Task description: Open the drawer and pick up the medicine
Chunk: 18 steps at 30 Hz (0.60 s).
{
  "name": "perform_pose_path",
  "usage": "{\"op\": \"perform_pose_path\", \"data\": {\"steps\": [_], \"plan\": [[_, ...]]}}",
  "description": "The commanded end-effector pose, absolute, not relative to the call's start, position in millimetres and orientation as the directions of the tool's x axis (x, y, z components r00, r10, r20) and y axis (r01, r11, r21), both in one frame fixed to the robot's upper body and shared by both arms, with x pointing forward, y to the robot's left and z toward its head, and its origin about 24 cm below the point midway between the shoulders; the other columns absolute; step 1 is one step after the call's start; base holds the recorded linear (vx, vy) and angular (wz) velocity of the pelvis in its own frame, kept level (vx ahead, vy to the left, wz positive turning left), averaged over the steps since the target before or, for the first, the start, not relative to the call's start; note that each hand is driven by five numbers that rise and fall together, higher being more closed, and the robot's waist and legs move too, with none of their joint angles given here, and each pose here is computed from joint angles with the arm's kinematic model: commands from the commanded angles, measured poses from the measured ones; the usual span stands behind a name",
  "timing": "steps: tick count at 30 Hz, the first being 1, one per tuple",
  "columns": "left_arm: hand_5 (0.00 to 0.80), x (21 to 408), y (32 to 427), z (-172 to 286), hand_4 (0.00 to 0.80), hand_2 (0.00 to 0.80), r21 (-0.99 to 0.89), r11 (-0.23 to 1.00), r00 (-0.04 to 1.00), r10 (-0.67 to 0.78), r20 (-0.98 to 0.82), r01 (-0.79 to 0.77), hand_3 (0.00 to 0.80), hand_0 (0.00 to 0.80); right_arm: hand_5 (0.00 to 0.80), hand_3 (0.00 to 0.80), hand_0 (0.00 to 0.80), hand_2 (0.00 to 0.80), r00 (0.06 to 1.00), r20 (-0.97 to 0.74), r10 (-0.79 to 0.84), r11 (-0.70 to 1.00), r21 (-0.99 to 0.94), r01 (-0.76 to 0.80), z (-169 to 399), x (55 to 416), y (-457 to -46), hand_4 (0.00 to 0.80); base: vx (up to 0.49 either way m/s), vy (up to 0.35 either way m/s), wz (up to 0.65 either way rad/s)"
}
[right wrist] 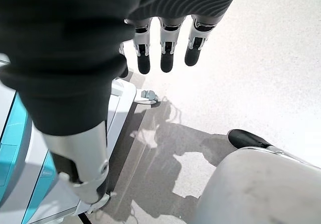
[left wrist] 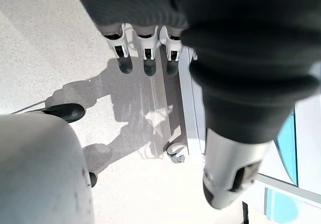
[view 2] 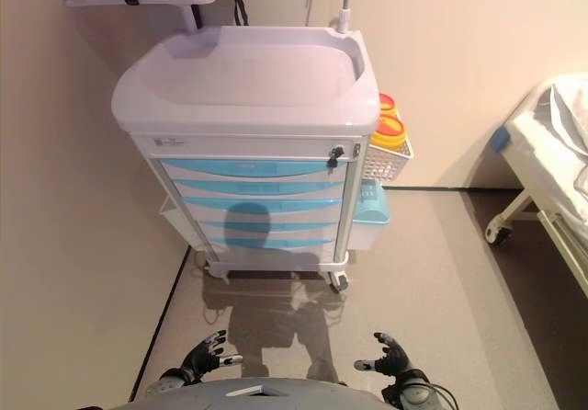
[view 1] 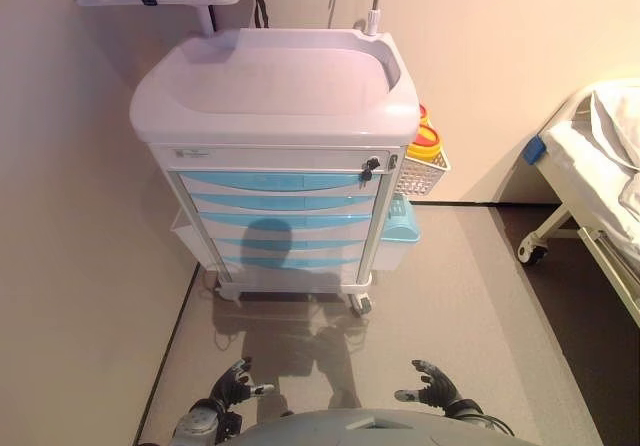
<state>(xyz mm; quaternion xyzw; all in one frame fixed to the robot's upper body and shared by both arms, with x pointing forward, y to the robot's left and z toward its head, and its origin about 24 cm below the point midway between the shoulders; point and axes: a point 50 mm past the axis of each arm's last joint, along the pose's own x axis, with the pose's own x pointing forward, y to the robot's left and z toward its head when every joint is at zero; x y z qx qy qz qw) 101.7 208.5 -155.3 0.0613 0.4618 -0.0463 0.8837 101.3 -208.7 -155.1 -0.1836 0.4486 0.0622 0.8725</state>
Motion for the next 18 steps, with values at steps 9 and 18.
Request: {"op": "perform_pose_path", "data": {"steps": [9, 18], "plan": [[0.0, 115, 205, -155, 0.0, 0.0, 0.03, 0.991, 0.563, -0.05, -0.825, 0.132, 0.0, 0.0, 0.0, 0.0, 0.0, 0.0, 0.654, -0.756, 0.003, 0.907, -0.273, -0.32, -147, 132, -201, 0.0, 0.028, 0.007, 0.0], [0.0, 107, 210, -157, 0.0, 0.0, -0.028, 0.999, 0.54, -0.034, -0.841, 0.02, 0.0, 0.0, 0.0, 0.0, 0.0, 0.0, 0.647, -0.762, -0.011, 0.912, -0.274, -0.307, -149, 124, -202, 0.0, 0.084, 0.021, -0.02]]}}
